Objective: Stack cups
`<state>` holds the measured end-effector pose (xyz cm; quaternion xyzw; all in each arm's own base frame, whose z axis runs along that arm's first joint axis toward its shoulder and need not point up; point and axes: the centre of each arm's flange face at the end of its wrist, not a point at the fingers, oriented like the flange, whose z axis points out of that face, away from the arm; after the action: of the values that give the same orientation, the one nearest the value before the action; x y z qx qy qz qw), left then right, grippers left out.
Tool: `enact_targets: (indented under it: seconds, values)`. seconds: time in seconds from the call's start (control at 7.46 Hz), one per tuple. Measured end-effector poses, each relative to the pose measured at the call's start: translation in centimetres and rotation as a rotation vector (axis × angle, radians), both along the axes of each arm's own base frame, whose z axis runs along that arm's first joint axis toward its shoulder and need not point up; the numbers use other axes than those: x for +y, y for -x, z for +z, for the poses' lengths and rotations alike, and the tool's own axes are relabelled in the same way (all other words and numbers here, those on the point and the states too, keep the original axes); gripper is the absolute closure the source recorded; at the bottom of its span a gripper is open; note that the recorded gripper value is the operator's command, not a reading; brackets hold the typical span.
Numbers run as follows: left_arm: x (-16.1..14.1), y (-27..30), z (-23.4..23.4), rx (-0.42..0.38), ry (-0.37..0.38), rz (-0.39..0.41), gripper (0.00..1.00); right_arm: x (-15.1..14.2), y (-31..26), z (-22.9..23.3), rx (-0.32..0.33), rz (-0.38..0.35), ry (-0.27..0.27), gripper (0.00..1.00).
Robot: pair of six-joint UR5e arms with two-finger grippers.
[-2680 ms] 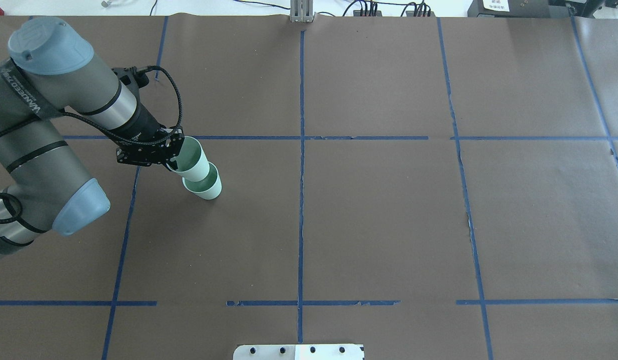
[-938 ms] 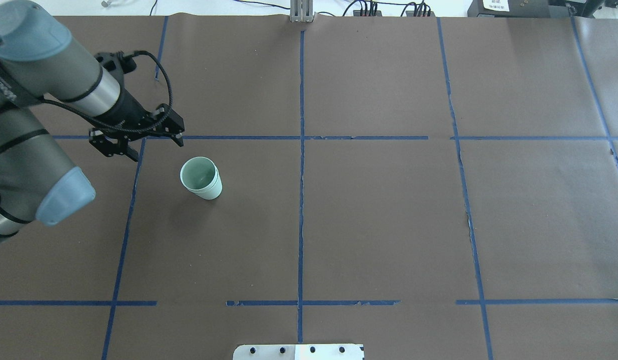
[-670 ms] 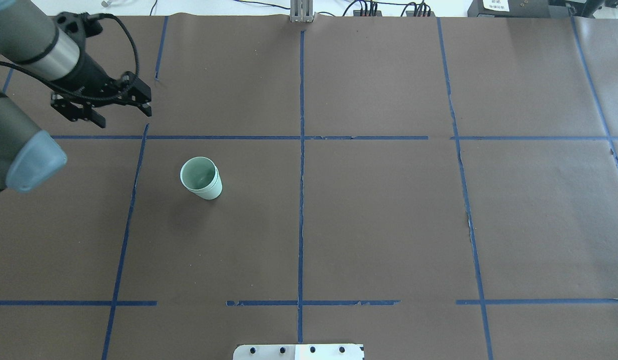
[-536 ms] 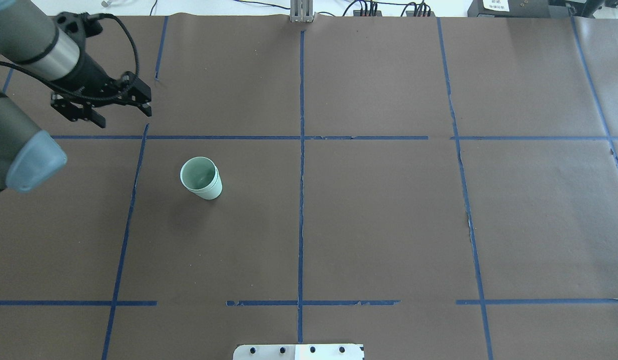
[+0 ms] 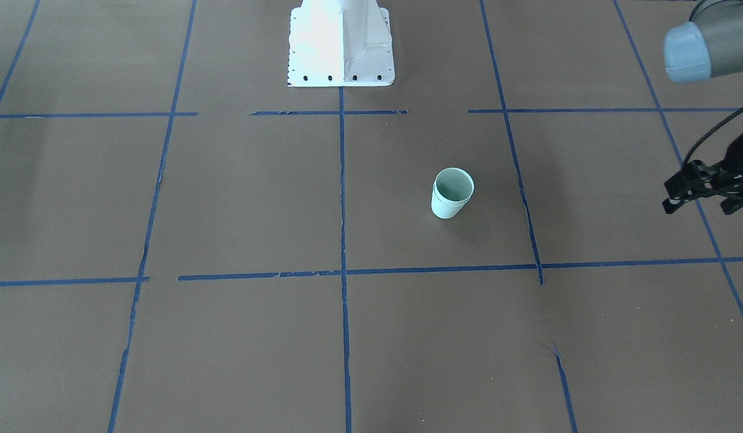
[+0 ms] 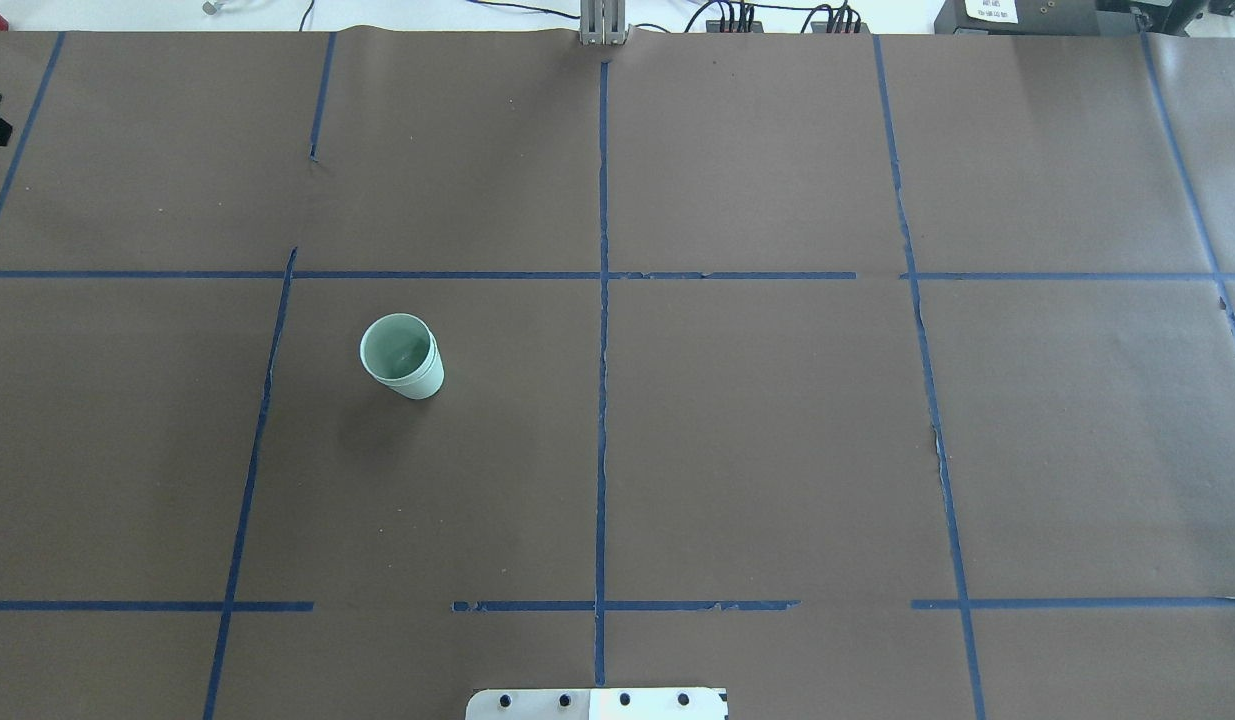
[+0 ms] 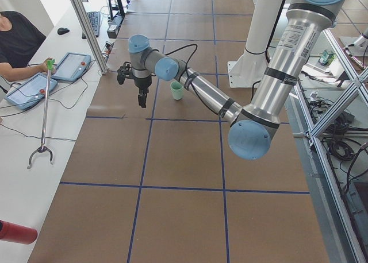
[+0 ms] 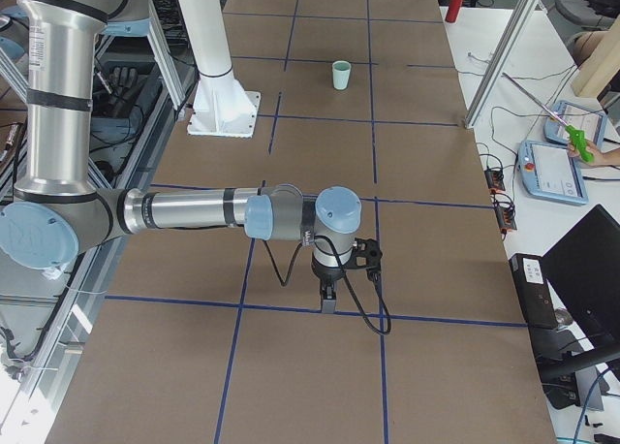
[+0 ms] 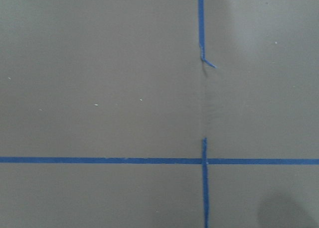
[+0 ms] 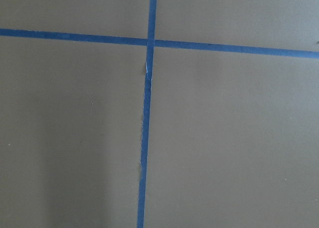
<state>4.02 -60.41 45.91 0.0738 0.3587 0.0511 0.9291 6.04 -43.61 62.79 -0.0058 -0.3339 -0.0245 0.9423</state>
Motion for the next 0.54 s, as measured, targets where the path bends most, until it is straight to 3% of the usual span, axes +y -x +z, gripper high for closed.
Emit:
enact_targets:
  seconds: [0.27, 0.54]
  values:
    - [1.9, 8.5, 9.1, -0.038, -0.003, 0.05, 0.0, 0.0, 0.0, 0.0, 0.0, 0.0, 0.001, 0.0]
    - [5.7, 12.5, 16.0, -0.037, 0.06, 0.044, 0.0, 0.0, 0.0, 0.0, 0.0, 0.0, 0.001, 0.0]
